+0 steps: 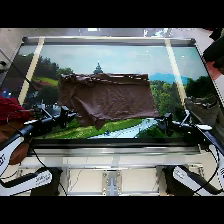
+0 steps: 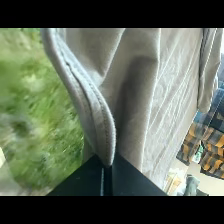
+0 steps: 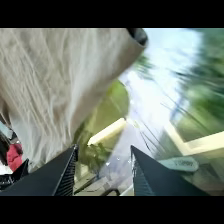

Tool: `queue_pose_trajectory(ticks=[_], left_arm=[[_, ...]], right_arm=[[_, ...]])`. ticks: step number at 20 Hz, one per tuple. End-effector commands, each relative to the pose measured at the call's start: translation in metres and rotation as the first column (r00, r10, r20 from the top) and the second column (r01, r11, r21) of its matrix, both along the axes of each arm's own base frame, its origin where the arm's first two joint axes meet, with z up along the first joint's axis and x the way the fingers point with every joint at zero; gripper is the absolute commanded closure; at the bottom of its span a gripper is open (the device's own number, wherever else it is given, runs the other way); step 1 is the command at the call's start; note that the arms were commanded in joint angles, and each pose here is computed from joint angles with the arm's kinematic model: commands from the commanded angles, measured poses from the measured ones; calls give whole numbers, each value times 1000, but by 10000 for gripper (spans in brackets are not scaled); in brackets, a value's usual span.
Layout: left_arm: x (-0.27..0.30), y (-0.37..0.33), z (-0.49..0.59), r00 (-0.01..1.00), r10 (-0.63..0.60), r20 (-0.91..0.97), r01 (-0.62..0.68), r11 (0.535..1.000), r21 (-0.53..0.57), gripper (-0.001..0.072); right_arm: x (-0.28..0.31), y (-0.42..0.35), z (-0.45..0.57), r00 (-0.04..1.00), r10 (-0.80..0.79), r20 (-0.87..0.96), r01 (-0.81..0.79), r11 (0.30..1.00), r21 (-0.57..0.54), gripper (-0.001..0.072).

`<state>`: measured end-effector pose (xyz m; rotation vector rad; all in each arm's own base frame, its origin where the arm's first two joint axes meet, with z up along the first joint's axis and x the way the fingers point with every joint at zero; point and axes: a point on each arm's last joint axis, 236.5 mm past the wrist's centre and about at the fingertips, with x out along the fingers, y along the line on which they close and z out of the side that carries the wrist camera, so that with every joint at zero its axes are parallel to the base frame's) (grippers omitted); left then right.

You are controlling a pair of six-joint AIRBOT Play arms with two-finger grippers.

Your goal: Fold the shirts.

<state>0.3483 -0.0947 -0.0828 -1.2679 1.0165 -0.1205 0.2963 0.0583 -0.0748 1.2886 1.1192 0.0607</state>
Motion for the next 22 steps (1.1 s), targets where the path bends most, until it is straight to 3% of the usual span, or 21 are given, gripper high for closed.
queue_pose_trajectory(ticks=[1,8,17,22], left_arm=[[0,-1,1,1000,-5,3,5,1000,-3,688],[0,-1,1,1000,-5,3,5,1000,-3,688],[0,-1,1,1000,-5,3,5,1000,-3,688],[0,-1,1,1000,-5,3,5,1000,-3,689]], right_arm=[[20,5,-13,999,-4,50,5,1000,-24,283],[40,-23,-19,994,-101,29,103,990,-94,270],[46,-34,-45,976,-212,-49,209,976,-65,271],[75,-33,-32,986,-165,16,166,982,-86,281]])
